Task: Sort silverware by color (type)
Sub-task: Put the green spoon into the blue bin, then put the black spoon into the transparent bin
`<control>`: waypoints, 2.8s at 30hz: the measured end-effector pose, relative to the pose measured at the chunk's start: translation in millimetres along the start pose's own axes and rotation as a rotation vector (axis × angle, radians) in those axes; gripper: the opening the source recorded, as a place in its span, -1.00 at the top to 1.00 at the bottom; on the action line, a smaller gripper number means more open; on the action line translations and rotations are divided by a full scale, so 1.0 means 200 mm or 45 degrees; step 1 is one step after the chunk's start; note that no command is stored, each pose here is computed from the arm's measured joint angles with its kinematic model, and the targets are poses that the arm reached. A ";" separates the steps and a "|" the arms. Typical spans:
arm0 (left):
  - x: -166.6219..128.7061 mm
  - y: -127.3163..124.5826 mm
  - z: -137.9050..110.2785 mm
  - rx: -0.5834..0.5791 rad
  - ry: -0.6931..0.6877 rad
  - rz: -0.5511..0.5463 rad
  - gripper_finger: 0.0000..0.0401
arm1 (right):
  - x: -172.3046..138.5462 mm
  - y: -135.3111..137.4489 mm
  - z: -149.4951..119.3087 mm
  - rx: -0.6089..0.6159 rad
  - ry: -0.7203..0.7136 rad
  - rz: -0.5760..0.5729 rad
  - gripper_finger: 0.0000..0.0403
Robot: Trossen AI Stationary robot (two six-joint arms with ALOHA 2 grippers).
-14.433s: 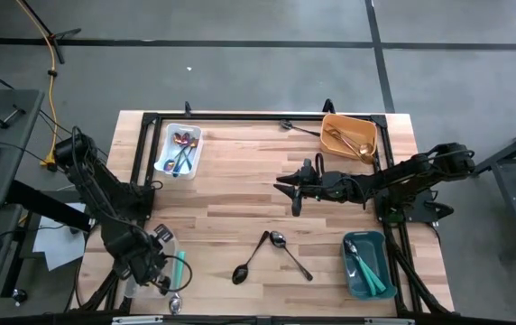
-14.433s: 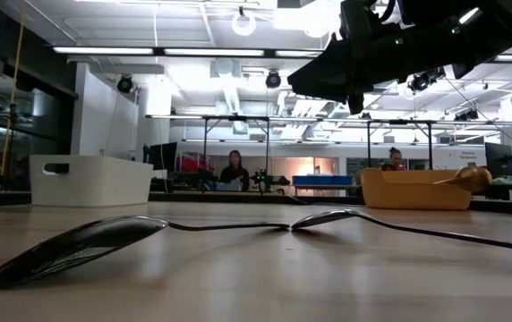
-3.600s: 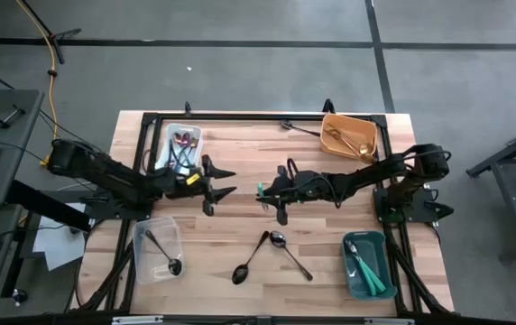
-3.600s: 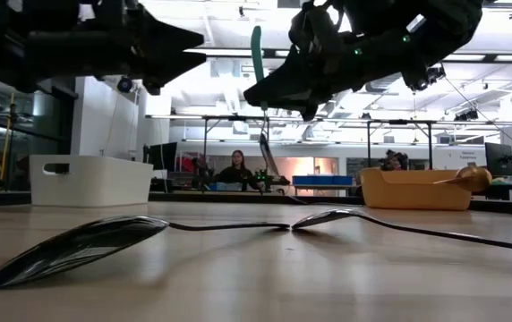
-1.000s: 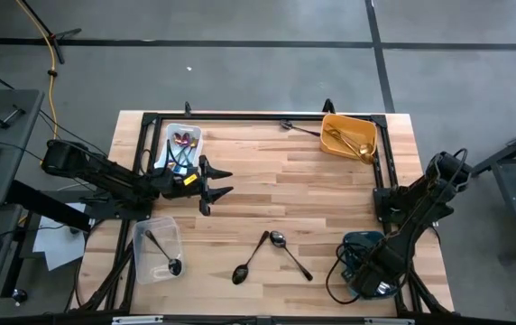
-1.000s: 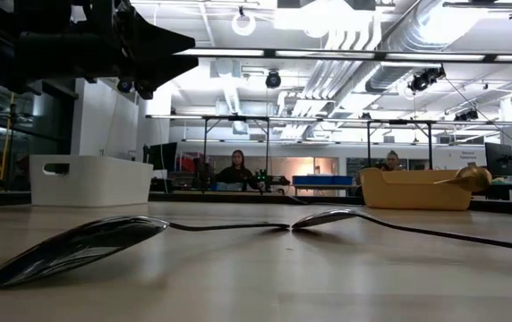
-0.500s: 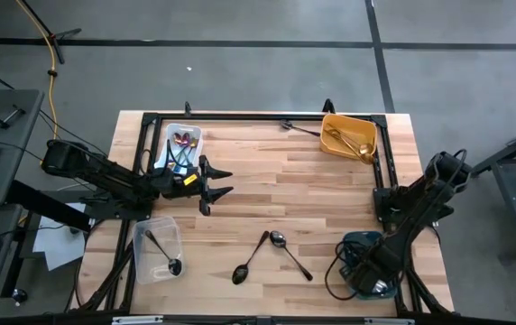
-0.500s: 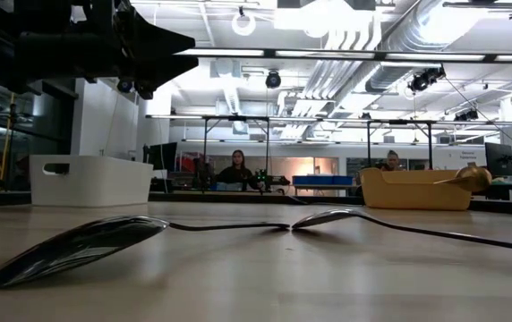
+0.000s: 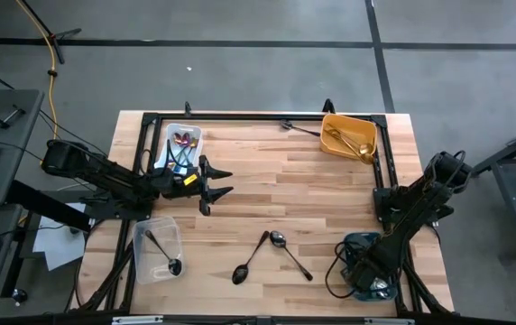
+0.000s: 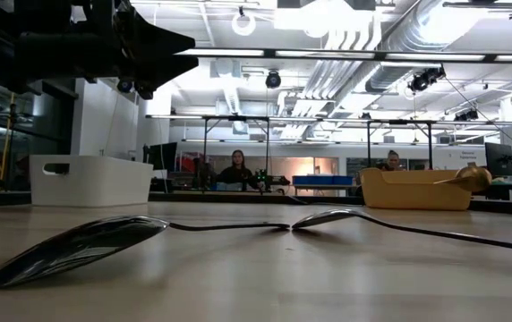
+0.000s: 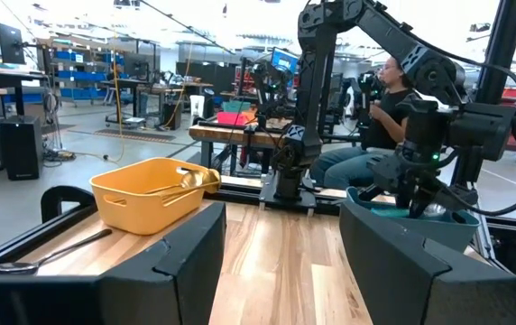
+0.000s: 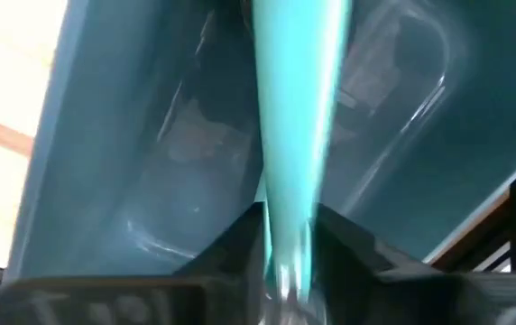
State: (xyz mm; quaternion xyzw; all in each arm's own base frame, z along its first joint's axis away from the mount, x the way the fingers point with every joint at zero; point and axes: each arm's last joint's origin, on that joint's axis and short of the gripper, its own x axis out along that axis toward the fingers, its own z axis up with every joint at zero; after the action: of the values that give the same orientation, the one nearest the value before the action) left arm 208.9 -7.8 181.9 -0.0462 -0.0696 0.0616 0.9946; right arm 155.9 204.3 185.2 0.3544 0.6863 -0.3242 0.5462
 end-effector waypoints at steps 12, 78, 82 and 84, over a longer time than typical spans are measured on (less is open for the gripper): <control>0.00 0.00 0.00 0.000 0.000 0.000 -0.05 | -0.08 -0.02 -0.02 -0.044 0.085 0.084 -0.07; 0.03 -0.03 0.01 0.035 0.020 -0.159 -0.05 | -0.23 0.08 1.08 -0.871 -2.073 0.804 -0.12; 0.03 -0.02 0.01 0.035 0.021 -0.159 -0.05 | -0.23 0.08 1.08 -0.871 -2.072 0.805 -0.12; 0.03 -0.02 0.01 0.035 0.021 -0.159 -0.05 | -0.23 0.08 1.08 -0.870 -2.072 0.805 -0.12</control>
State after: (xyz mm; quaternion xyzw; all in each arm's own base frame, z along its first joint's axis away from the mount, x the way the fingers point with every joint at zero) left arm 214.4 -11.8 185.8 -0.0286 -0.0631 0.0002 0.9976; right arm 288.8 27.2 187.0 0.0091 0.0229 -0.0896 0.9957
